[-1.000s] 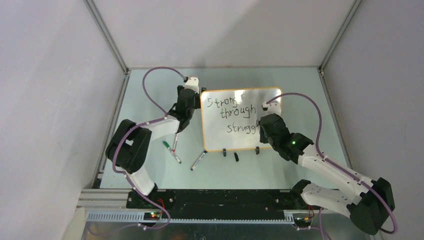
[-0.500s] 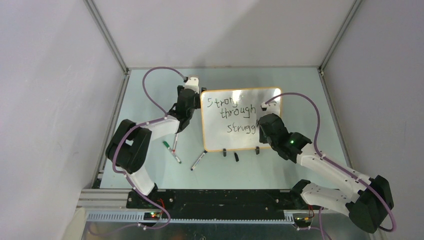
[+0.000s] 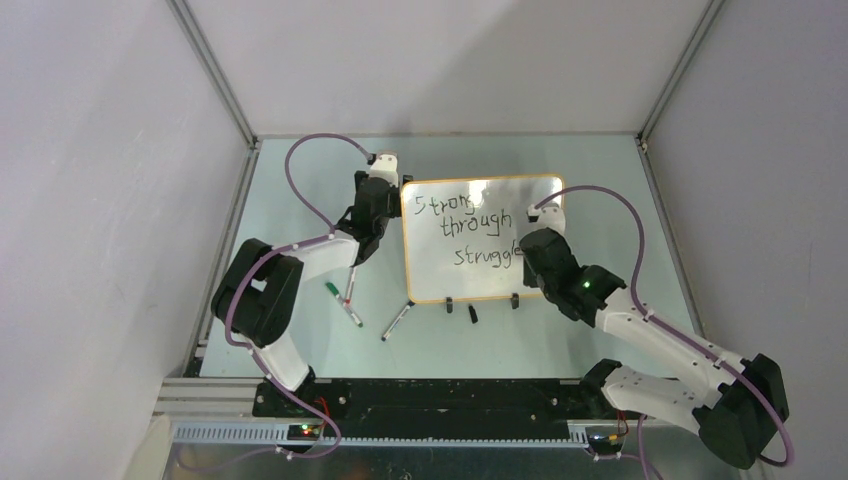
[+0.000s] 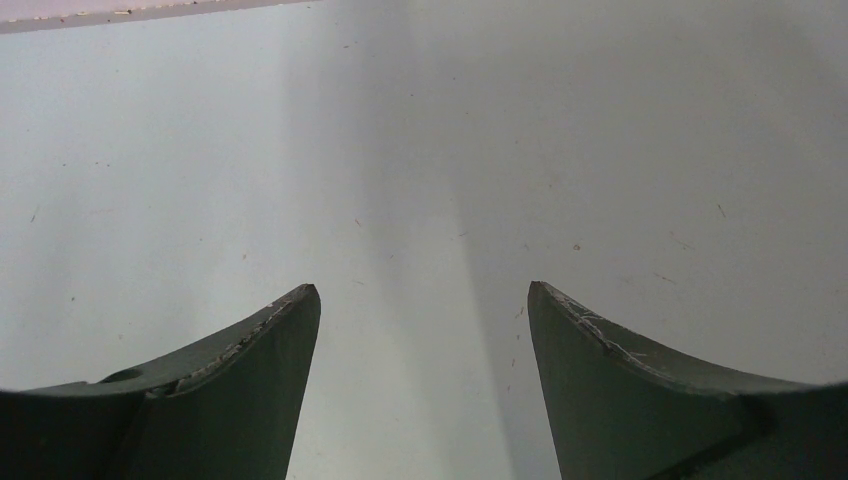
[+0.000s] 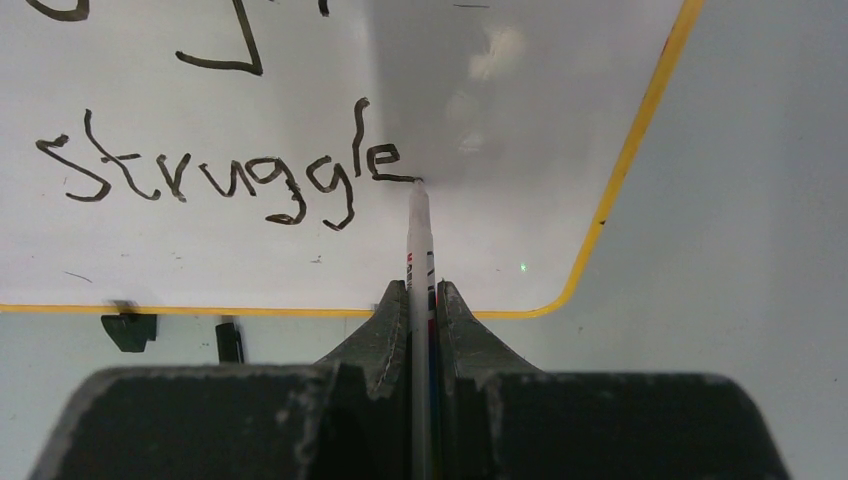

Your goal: Write a sentence on the whiteboard

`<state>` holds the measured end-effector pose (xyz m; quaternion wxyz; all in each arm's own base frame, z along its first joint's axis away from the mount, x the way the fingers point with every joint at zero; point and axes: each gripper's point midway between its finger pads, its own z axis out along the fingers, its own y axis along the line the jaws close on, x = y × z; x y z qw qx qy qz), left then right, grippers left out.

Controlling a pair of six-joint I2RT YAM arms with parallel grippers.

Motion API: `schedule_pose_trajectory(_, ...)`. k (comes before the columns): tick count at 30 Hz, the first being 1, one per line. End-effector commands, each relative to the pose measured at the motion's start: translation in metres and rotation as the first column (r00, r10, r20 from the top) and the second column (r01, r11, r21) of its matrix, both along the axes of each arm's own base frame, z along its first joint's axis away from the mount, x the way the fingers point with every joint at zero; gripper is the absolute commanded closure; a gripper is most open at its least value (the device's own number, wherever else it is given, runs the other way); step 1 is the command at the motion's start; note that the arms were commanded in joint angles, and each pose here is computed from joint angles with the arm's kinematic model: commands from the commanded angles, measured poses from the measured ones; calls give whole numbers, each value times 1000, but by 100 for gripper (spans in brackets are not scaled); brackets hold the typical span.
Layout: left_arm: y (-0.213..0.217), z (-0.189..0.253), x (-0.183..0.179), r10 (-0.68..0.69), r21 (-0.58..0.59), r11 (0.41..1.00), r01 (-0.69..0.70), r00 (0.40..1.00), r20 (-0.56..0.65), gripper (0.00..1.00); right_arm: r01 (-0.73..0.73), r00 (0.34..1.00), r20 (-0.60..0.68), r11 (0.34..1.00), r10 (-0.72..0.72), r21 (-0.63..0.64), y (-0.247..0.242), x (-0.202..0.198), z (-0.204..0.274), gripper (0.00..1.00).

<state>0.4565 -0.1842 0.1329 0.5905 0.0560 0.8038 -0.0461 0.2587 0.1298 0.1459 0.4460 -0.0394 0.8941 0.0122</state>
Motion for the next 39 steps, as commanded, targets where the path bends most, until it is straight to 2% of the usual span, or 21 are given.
schedule_pose_trajectory(1,-5,18,1,-12,-30,999,13,999,53,18,32,998,44,999,-33,34,-3,3,15,100)
schedule_pose_trajectory(11,-4,17,1,-10,-30,999,12,999,52,18,46,991,123,995,-56,85,-13,2,34,100)
schedule_pose_trajectory(39,-5,17,1,-12,-30,999,13,999,52,18,43,995,80,994,-51,102,-10,16,22,100)
